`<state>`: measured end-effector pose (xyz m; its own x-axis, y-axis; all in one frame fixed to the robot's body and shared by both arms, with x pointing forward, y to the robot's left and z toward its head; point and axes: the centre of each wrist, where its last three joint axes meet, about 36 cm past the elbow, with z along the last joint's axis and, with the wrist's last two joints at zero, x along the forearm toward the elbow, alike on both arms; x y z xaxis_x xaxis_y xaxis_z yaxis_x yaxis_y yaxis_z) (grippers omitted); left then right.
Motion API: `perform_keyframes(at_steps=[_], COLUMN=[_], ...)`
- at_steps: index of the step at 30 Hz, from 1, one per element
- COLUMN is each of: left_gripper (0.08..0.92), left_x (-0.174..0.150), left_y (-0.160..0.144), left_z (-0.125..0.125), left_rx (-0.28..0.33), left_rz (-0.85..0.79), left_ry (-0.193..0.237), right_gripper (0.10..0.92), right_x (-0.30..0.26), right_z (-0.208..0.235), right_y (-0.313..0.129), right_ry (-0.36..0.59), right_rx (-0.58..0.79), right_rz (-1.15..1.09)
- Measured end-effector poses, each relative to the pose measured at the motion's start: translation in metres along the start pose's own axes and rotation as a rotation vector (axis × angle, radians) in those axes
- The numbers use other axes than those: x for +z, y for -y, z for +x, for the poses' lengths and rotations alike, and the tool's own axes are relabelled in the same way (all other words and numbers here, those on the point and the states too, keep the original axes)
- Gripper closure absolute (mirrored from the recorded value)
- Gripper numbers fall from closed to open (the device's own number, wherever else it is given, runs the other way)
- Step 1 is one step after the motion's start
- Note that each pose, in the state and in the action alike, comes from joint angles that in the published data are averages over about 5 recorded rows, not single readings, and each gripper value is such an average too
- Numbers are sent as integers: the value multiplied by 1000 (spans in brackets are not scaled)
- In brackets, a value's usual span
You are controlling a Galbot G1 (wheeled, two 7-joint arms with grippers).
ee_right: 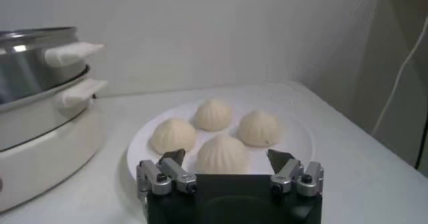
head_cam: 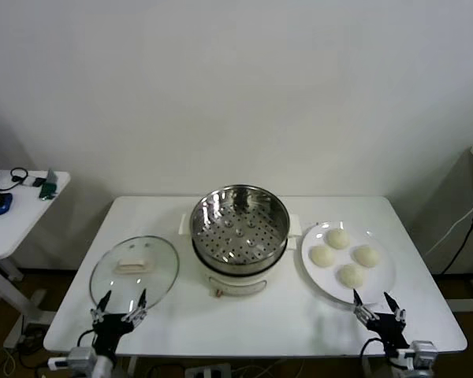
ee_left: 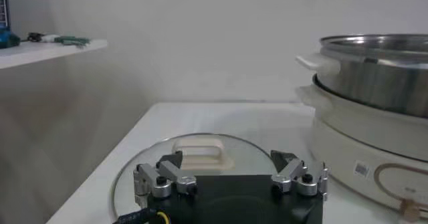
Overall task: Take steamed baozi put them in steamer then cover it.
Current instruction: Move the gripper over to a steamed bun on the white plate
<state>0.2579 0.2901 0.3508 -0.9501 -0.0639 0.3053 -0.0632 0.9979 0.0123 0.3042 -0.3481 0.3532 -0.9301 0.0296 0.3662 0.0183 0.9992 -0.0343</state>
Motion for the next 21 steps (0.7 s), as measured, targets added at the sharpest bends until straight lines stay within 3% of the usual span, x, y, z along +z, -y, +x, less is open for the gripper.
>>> perform_keyframes(at_steps=[9,21], left_gripper=[177,177], left_x=[-5,-5], left_y=[2,4], left_z=[-2,-6], left_rx=[9,16], left_rz=[0,2], left_ry=[23,35], right_gripper=[200,200], right_x=[-65,-168], right_z=[-54,-149], right_y=[27,69], right_ry=[-32,-113], right_rx=[-74,-293], right_rz=[243,723])
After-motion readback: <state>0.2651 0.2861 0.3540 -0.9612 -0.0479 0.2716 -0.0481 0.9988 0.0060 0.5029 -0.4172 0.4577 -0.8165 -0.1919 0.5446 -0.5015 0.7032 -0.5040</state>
